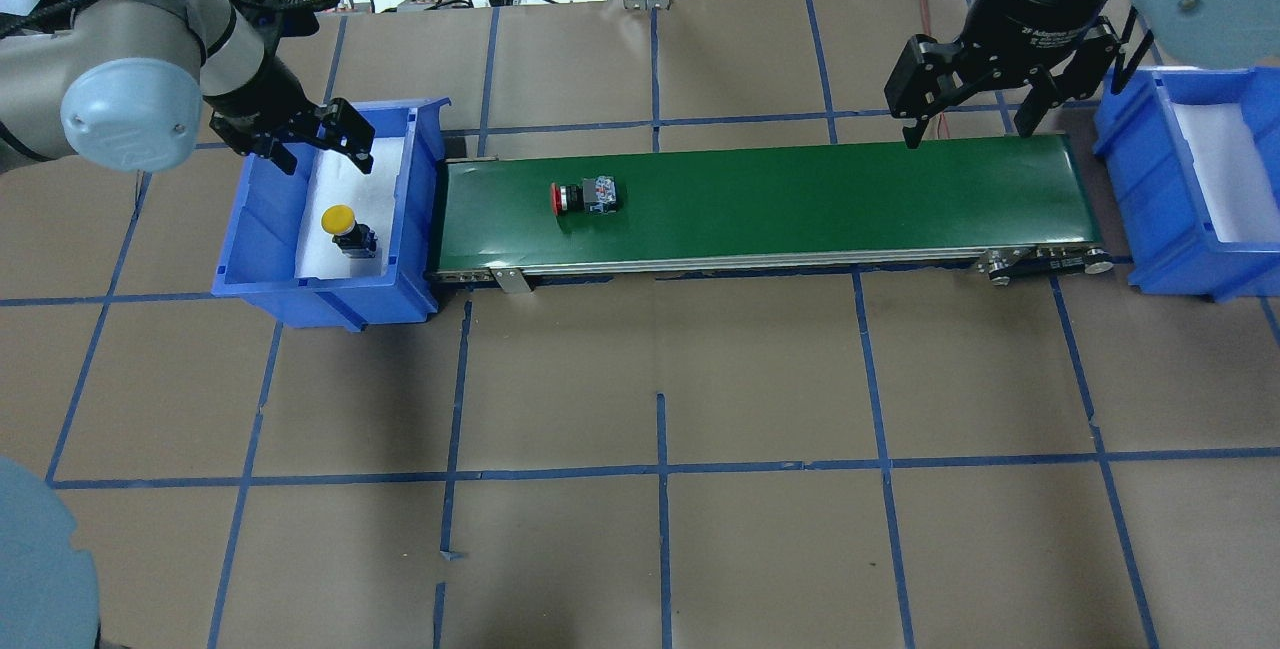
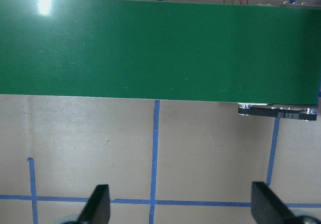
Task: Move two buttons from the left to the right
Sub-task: 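Move the left gripper back into the bin over the yellow button, then close the left gripper on the yellow push button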
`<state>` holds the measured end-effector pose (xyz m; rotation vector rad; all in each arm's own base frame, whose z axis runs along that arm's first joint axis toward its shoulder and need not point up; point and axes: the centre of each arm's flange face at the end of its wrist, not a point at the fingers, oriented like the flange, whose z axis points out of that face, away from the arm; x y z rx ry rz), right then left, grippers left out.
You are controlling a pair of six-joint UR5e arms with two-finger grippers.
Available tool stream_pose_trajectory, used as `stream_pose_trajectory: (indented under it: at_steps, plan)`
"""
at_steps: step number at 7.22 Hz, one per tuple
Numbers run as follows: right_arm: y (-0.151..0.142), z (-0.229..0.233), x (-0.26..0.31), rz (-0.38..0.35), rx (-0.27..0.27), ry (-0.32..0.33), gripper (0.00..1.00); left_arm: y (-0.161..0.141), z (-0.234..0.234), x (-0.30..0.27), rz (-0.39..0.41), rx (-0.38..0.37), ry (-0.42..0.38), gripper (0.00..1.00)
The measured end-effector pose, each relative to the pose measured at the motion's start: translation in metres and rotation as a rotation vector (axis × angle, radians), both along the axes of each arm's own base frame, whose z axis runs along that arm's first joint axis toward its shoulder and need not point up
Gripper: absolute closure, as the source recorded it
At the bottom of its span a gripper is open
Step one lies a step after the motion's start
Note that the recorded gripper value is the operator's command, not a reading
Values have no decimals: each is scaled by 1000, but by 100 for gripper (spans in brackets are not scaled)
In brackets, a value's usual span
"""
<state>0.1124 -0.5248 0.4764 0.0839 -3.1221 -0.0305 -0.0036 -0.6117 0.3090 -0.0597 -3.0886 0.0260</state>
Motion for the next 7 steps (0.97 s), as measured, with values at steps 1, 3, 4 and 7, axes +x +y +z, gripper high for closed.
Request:
stream_pose_trajectory:
  at_steps: [1, 3, 4, 7]
  plan:
    - [0, 0, 0, 0, 0, 0, 0, 3, -18, 6, 36, 21, -38, 0]
    - [0, -1, 0, -1, 4, 0, 0, 0, -48, 9, 93, 33, -64, 10]
    - [0, -1, 0, 4, 4, 0, 0, 0, -56, 7, 103, 45, -65, 26]
    - [0, -1, 0, 13, 7, 0, 0, 0, -64, 3, 106, 65, -58, 45]
